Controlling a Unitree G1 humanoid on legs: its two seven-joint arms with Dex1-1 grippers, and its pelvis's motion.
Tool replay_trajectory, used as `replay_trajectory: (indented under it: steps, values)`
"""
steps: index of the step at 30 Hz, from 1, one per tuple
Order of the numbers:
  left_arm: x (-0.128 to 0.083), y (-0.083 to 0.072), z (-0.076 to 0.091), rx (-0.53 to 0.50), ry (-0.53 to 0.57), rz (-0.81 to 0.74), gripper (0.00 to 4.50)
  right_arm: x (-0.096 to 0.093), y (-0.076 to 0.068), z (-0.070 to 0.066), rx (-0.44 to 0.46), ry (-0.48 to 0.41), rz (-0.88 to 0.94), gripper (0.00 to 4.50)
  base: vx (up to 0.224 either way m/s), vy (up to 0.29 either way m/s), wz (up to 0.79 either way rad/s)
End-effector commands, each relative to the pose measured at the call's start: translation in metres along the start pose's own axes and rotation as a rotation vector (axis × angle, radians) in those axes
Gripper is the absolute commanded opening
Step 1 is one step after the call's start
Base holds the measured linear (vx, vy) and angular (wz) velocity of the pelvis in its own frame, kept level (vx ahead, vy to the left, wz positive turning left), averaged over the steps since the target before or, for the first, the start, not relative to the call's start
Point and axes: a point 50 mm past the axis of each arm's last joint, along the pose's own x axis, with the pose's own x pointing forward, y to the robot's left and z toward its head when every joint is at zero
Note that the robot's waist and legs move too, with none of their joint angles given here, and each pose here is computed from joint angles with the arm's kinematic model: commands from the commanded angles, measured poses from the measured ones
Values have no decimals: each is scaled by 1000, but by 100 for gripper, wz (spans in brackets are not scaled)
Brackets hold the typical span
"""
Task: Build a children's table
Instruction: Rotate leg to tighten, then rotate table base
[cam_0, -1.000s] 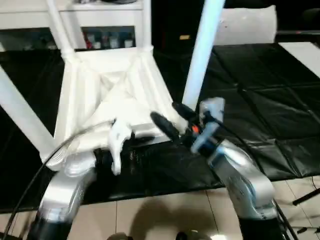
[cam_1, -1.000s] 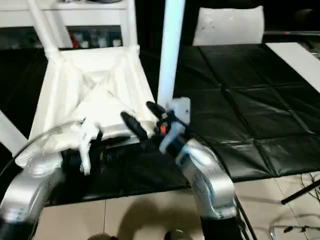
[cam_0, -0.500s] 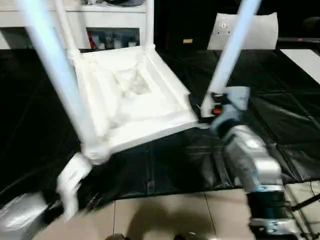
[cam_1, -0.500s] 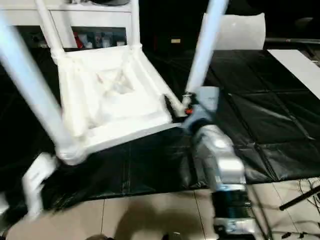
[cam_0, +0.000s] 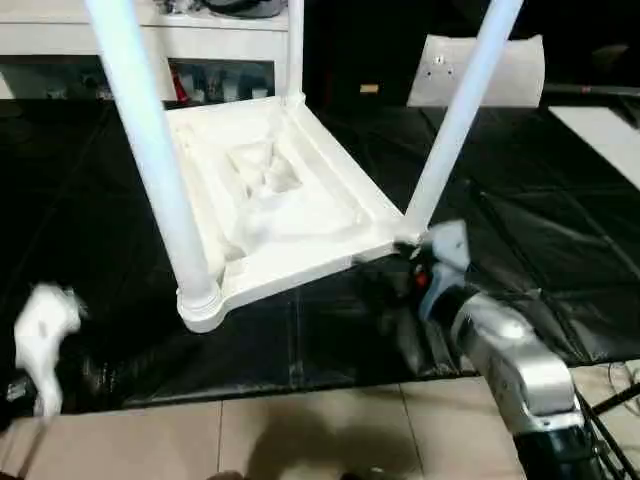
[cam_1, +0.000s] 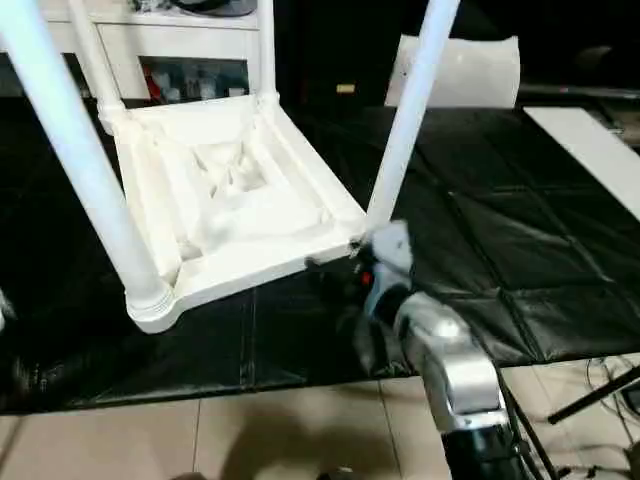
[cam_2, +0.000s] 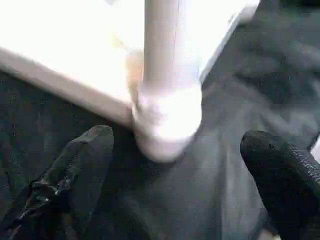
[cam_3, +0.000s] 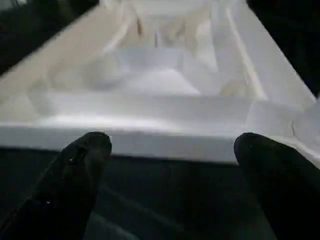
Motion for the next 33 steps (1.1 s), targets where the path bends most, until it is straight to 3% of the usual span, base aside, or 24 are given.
replay_trajectory:
  steps: [1, 3, 7, 11, 12, 14, 18, 20, 28, 30, 32, 33]
  values:
    - [12, 2, 8, 7, -50, -8, 445, -2, -7, -12, -7, 85, -57, 450, 0, 0, 0]
    - [24, 4, 17, 12, -91, -31, 445, -3, -10, -22, -9, 144, -83, 450, 0, 0, 0]
    - [42, 0, 28, 17, -145, -103, 445, 0, -15, -31, -28, 172, -130, 450, 0, 0, 0]
    - [65, -6, 43, 22, -209, -174, 445, 11, -16, -30, -28, 141, -162, 450, 0, 0, 0]
    - [75, -14, 48, 17, -230, -225, 445, 19, -15, -27, -32, 129, -160, 450, 0, 0, 0]
    - [79, -18, 50, 13, -236, -251, 445, 22, -14, -27, -31, 126, -158, 450, 0, 0, 0]
    - [95, -48, 55, -5, -238, -418, 445, 35, -12, -21, -40, 108, -166, 450, 0, 0, 0]
    - [105, -71, 58, -16, -246, -531, 445, 41, -10, -16, -44, 94, -155, 450, 0, 0, 0]
    - [129, -105, 73, -33, -307, -683, 445, 50, -6, -13, -57, 73, -127, 450, 0, 0, 0]
    - [141, -123, 83, -40, -353, -744, 445, 53, -4, -14, -62, 68, -116, 450, 0, 0, 0]
    - [141, -124, 83, -40, -355, -746, 445, 53, -4, -14, -62, 68, -116, 450, 0, 0, 0]
    - [148, -132, 87, -35, -369, -765, 445, 54, -3, -14, -63, 65, -114, 450, 0, 0, 0]
